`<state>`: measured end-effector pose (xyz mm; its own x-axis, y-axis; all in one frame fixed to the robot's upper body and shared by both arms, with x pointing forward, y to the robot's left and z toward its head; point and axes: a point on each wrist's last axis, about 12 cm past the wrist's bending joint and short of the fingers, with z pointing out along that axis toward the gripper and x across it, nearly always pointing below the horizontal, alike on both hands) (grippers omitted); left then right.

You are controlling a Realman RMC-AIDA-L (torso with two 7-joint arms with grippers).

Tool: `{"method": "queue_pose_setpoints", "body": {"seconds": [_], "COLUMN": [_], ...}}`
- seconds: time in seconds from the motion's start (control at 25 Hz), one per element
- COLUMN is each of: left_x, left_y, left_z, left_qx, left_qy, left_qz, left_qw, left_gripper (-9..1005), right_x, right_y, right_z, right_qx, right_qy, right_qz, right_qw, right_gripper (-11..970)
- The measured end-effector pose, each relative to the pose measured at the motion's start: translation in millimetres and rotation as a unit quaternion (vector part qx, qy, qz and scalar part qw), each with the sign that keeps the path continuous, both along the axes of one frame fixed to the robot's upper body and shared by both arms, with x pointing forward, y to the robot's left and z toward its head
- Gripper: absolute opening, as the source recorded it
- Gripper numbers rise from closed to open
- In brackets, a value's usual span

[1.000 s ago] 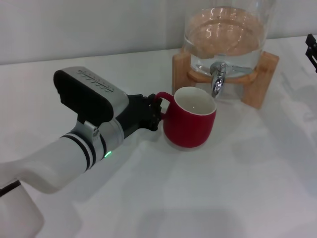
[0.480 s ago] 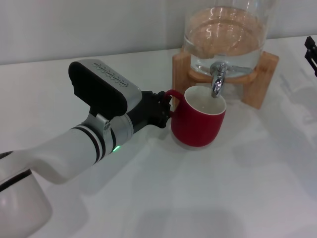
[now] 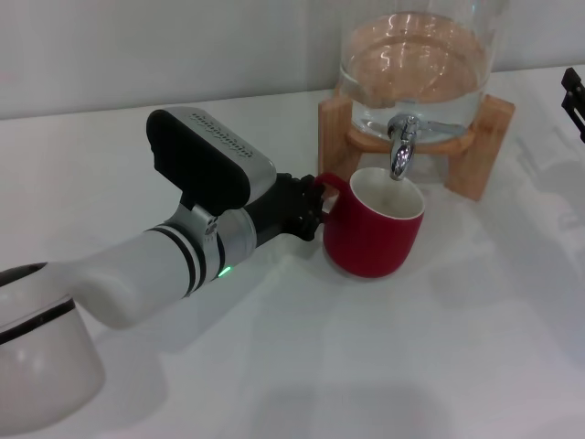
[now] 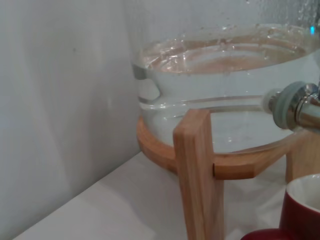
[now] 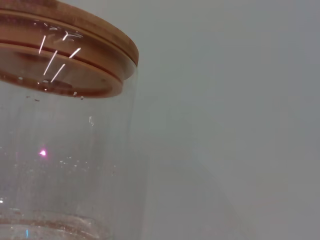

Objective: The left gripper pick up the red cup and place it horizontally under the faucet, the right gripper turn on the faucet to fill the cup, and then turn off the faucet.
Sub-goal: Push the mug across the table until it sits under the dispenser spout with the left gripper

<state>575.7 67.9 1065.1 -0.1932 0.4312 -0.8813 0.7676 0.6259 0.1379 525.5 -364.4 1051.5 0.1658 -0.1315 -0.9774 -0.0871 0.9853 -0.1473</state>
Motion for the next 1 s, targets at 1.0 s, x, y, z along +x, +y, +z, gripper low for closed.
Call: {"method": "queue_pose_setpoints", "body": {"seconds": [1.0], "left_x": [3.3], "left_y": [-2.3], "left_z": [0.3], "left_qx": [0.006], "left_qy": [0.002], "left_qz": [-0.001], "left_qw": [1.0], "left_gripper": [106], "right_x": [-4.8], "right_y": [0.3], "right_z": [-0.6], "right_qx": [-0.001], "right_qy": [-0.005], "right_qz": [0.006], "right_qw": [1.0], "right_gripper": [603]}}
